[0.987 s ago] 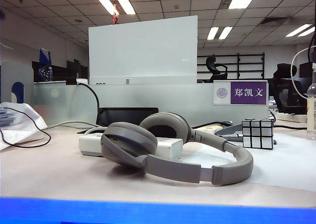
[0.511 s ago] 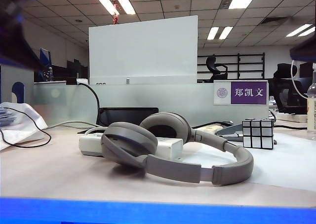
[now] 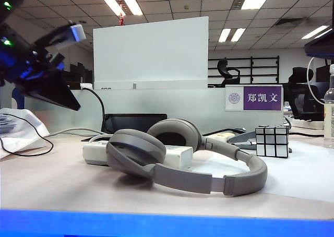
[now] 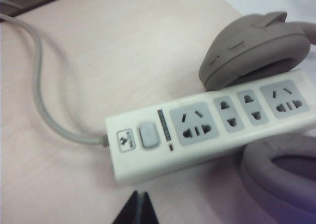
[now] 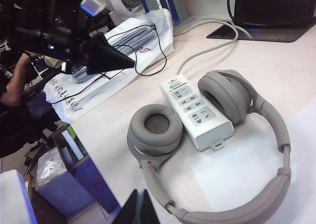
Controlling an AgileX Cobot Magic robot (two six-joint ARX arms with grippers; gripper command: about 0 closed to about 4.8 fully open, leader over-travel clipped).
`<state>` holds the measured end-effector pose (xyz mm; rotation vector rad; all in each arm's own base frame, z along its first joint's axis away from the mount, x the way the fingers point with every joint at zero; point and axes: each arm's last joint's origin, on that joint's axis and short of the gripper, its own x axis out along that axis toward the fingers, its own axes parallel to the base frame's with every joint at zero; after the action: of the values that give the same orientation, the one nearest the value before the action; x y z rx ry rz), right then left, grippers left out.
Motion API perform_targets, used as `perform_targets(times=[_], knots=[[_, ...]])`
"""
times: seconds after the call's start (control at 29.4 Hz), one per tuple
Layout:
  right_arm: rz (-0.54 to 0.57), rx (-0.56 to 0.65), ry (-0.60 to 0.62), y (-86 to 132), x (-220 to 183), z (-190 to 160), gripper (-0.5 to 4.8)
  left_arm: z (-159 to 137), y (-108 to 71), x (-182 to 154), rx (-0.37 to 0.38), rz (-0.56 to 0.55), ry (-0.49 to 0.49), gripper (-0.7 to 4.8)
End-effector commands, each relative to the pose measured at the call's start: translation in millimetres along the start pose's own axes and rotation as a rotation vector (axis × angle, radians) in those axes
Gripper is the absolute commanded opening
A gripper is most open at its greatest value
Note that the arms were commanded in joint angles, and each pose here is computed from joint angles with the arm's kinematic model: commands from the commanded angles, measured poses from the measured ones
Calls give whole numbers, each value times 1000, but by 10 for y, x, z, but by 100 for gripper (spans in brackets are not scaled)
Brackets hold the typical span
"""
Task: Press the button on the power strip.
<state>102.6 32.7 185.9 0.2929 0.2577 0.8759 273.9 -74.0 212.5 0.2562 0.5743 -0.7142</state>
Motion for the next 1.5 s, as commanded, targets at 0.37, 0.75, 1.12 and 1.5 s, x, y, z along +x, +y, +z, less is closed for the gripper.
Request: perform_targets(times=[0.37, 0.75, 1.12, 1.5], knots=[[7, -61, -30, 14, -4, 43, 0, 154, 12, 303, 78, -89, 67, -5], [13, -90, -51, 23, -4, 68, 0, 106, 10, 502, 107, -82, 65, -5], [10, -100, -52, 22, -4, 68, 0, 61, 41, 629, 96, -89, 53, -5], [10, -100, -52, 22, -4, 68, 0, 76, 78, 714, 85, -76, 21, -5]])
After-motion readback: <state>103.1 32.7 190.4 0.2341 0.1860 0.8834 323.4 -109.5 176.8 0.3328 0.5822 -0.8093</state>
